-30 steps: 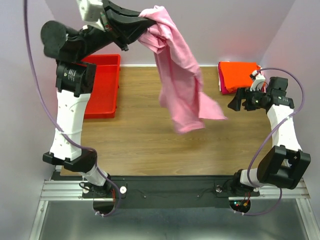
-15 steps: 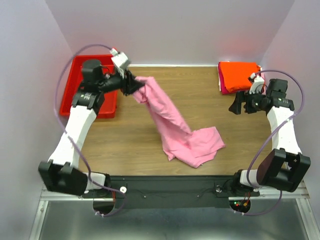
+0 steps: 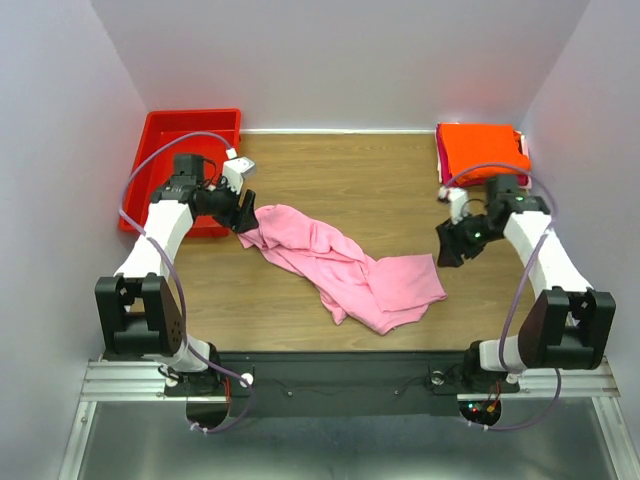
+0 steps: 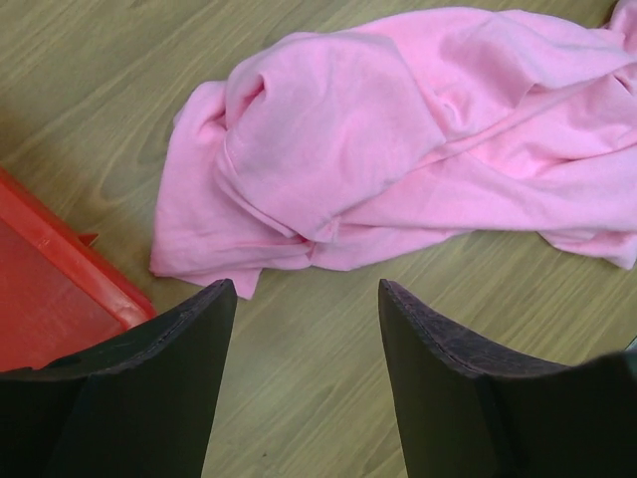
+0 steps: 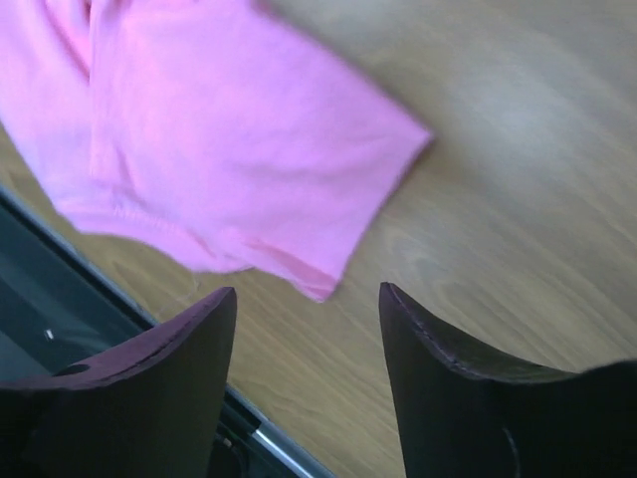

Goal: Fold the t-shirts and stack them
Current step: Move the tshirt to the center of the board

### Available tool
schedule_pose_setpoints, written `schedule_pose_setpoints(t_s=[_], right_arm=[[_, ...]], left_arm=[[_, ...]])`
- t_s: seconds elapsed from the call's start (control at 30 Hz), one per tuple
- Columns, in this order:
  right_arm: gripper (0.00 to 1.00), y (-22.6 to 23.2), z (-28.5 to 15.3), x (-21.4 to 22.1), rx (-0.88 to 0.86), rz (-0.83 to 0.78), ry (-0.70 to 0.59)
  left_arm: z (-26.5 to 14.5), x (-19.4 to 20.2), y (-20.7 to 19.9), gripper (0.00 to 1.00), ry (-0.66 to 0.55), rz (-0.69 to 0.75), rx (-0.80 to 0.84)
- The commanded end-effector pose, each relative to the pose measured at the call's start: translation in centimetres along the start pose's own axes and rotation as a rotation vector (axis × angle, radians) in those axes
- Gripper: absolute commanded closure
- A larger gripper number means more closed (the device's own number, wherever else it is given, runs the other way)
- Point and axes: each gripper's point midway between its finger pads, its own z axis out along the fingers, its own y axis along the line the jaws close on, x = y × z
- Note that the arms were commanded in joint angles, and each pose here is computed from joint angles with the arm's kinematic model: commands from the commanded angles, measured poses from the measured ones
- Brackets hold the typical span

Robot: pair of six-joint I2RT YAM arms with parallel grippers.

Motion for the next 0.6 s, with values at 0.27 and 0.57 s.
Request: schedule_pose_setpoints(t_s=[0.27, 0.57], right_arm=[[0.46, 1.9, 4.4, 5.1, 0.062, -0.355, 0.284], [0.48, 1.0, 4.8, 7.3, 0.081, -0.453, 0.383]], left_arm=[[-0.5, 0.0, -1.3, 0.3, 0.037, 0.048, 0.084], [-0.2, 0.7, -0.9, 0.3, 0.062, 0.025, 0.069]])
